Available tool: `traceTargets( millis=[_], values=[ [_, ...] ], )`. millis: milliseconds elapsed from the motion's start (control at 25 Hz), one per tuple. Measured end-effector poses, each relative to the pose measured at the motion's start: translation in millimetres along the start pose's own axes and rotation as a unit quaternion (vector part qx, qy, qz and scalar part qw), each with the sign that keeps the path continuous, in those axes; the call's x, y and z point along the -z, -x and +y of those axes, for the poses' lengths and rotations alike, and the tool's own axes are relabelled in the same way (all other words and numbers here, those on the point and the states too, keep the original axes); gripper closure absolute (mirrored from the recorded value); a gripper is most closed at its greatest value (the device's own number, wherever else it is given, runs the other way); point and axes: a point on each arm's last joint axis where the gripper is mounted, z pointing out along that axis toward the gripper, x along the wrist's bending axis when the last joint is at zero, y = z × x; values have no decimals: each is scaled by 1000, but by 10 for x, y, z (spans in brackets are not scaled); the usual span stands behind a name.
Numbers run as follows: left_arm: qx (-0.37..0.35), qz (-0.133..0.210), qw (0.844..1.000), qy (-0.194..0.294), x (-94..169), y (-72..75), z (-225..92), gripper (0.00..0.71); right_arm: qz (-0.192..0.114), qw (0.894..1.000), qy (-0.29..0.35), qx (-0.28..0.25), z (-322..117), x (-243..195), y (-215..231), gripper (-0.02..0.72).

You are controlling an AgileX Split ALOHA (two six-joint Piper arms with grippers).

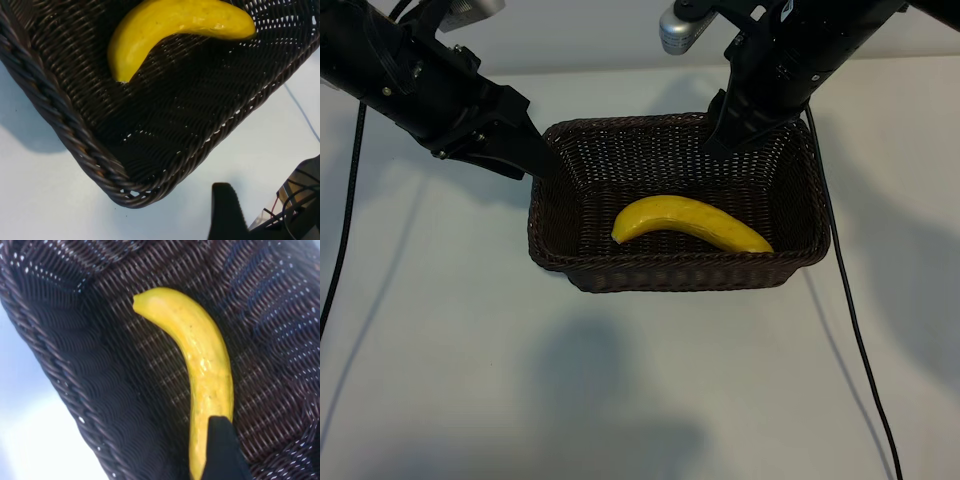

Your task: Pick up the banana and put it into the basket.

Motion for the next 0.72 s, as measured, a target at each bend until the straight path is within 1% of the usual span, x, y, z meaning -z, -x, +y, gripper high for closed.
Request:
traceTargets(
  millis=[160, 360, 520, 720],
  values=[
    [0, 0, 1000, 0, 0, 0, 0, 244, 1, 1000, -10, -1, -19, 0, -2, 284],
    [0, 0, 1000, 0, 0, 0, 0, 244, 3, 999, -28, -23, -72, 13, 39, 284],
    [0, 0, 1000, 0, 0, 0, 0, 244, 10, 997, -50, -63, -189, 63, 189, 284],
    [0, 0, 1000, 0, 0, 0, 0, 244, 39, 991, -49, -122, -324, 150, 390, 284]
  ],
)
